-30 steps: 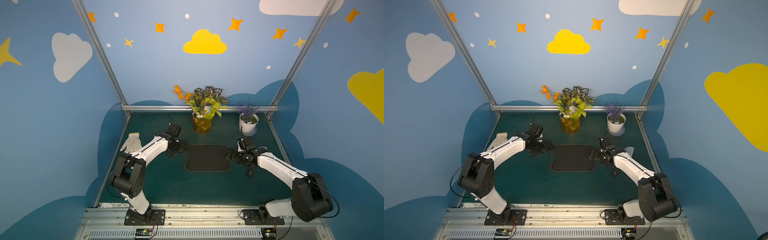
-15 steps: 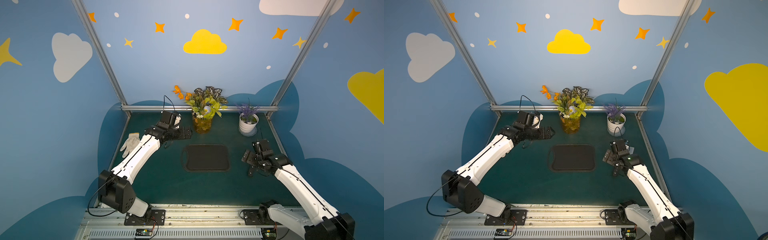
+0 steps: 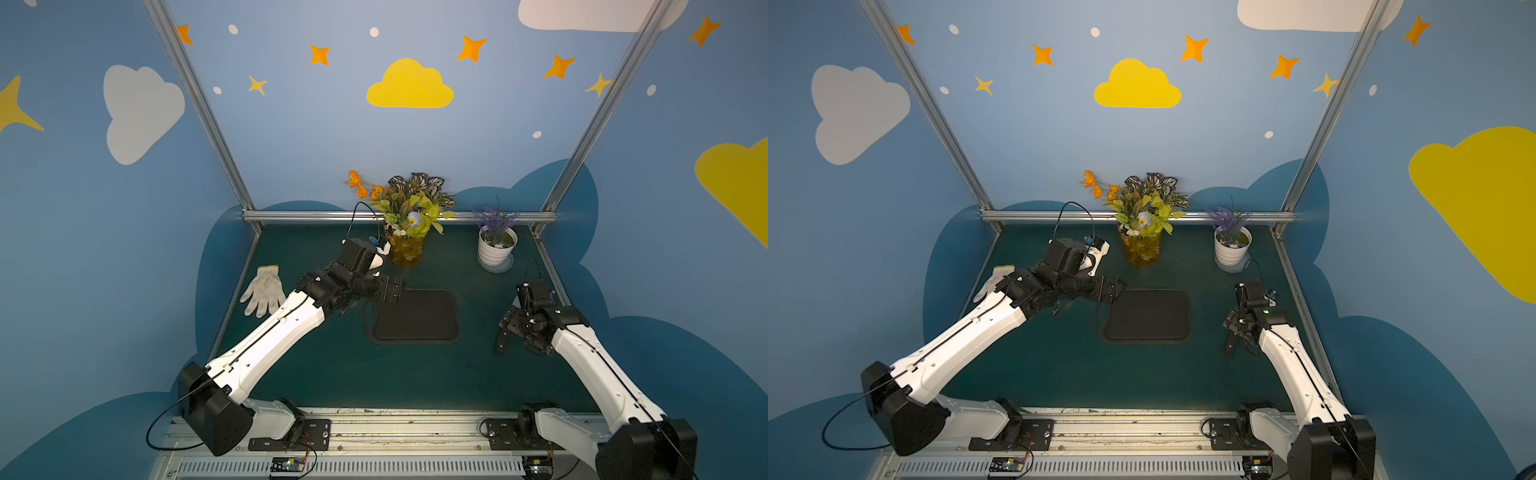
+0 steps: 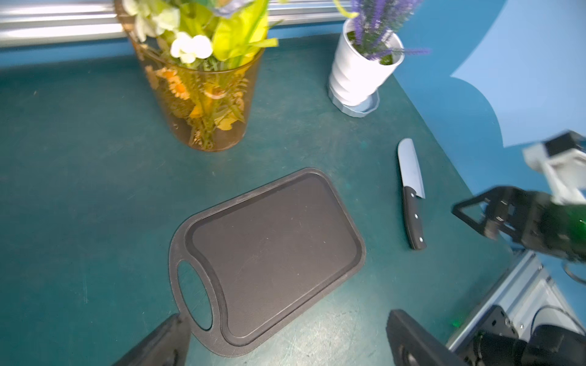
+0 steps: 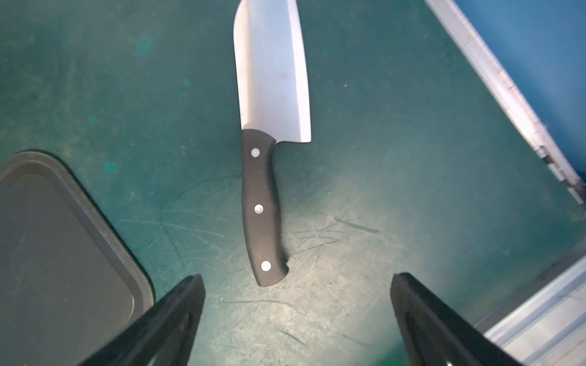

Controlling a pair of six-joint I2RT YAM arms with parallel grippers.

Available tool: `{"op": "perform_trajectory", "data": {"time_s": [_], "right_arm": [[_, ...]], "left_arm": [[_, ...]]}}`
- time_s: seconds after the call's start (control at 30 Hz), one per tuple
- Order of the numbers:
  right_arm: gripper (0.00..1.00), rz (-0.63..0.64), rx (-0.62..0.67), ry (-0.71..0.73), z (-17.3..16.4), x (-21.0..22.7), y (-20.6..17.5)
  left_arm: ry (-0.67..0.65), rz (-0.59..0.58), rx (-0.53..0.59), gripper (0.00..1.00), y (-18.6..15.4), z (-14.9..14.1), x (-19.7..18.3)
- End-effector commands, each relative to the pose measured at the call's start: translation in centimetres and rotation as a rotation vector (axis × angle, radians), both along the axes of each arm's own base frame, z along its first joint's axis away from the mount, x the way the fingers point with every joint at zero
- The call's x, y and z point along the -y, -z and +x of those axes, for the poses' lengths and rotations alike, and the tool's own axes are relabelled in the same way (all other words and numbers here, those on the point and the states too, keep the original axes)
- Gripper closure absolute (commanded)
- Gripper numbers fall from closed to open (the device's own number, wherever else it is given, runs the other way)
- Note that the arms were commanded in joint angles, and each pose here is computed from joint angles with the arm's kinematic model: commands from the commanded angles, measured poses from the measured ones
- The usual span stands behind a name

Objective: Align the knife with the edge of the cutting board
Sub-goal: Pick up the knife at the center of the board.

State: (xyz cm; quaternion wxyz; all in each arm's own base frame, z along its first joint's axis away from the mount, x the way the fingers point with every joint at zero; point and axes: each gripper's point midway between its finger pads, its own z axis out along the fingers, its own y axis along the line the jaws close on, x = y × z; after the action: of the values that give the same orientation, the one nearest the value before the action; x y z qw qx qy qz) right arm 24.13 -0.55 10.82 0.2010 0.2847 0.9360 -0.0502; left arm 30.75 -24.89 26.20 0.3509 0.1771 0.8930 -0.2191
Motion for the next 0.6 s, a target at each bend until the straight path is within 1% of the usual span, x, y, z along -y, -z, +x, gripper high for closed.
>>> {"op": "perform_trajectory", "data": {"time_s": [0.0, 0.17, 0.27, 0.4, 0.5, 0.57], "right_arm": [[0.05, 0.08, -0.023, 0.007, 1.7, -1.6, 1.2], [0.12, 0.118, -0.12, -0.026, 3.1, -2.8, 3.3], [0.19, 0.121, -0.118, -0.019, 3.6, -2.9, 4.0], [0.31, 0.116, -0.127, -0.021, 3.9, -2.8, 4.5], [0.34, 0.147, -0.139, -0.035, 4.0, -3.2, 5.4], [0.37, 0.152, -0.156, -0.04, 3.9, -3.2, 6.1]], "left_arm": [[0.022, 0.067, 0.01, 0.0, 0.7, -0.9, -0.2], [0.064, 0.08, -0.002, 0.0, 1.4, -1.7, 0.8], [0.072, 0.089, -0.007, 0.0, 1.6, -1.8, 1.0], [0.065, 0.096, 0.001, 0.0, 1.4, -1.7, 0.7], [0.067, 0.085, 0.002, 0.0, 1.1, -1.8, 0.6], [0.065, 0.082, 0.001, 0.0, 1.2, -1.8, 0.5]]}}
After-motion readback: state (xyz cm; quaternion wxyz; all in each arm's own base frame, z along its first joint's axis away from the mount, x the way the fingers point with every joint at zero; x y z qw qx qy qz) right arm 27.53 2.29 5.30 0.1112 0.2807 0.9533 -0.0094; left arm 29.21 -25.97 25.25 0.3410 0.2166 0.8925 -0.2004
